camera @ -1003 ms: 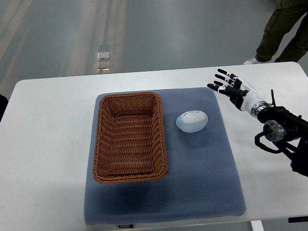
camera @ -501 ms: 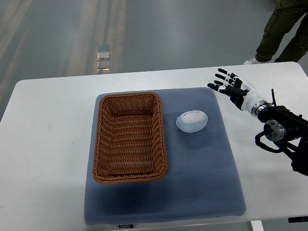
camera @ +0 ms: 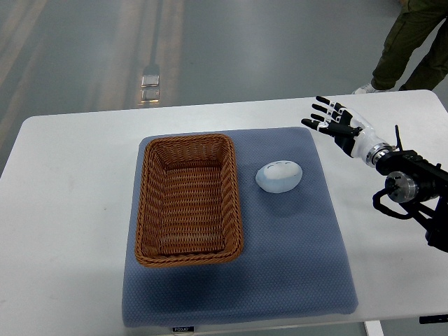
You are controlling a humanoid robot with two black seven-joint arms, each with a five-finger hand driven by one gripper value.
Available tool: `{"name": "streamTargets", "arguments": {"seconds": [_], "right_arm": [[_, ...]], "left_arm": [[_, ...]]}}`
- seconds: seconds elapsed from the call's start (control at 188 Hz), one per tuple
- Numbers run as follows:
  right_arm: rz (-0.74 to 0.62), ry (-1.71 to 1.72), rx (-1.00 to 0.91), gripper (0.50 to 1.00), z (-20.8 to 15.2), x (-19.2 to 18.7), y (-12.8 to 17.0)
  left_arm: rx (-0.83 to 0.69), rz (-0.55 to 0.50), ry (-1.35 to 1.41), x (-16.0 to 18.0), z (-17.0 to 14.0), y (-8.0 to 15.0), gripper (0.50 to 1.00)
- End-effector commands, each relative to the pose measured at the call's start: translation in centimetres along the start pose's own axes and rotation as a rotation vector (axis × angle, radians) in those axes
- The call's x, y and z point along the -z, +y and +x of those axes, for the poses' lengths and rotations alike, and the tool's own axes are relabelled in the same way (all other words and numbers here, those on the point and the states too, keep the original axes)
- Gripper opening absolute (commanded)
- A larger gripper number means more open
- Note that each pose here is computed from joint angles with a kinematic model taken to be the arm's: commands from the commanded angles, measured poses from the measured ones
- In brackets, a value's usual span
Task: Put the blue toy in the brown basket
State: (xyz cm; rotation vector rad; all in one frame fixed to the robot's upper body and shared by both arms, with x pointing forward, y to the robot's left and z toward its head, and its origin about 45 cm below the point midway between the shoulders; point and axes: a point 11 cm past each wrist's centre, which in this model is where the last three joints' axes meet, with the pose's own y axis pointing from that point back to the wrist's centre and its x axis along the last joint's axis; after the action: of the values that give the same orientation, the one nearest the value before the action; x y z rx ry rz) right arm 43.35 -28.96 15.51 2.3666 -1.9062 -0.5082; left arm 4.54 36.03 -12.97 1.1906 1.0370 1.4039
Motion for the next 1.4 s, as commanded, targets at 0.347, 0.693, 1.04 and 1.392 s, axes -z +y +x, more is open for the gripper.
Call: {"name": "streamTargets", "arguments": {"seconds": [0.347,0.693,1.04,1.392], "right_arm": [[0.009,0.125,0.059,0.911,-0.2,1.3,-0.1],[-0.016,0.342,0.157,0.911,-1.4,2.3,-0.3],[-0.013,0.849,0.335,0.911,-2.5,8.7,0.0],[-0.032,1.206,0.563,0.911,-7.1,12.0,0.7]], "left_arm": [[0.000,0.003,0.001,0.2,0.0,0.0,1.000],[-0.002,0.003,0.001,0.2,0.1,0.0,1.000],[-0.002,0.005,0.001,0.3,0.1,0.0,1.000],[-0.002,0.003,0.001,0.2,0.1,0.0,1.000]]}}
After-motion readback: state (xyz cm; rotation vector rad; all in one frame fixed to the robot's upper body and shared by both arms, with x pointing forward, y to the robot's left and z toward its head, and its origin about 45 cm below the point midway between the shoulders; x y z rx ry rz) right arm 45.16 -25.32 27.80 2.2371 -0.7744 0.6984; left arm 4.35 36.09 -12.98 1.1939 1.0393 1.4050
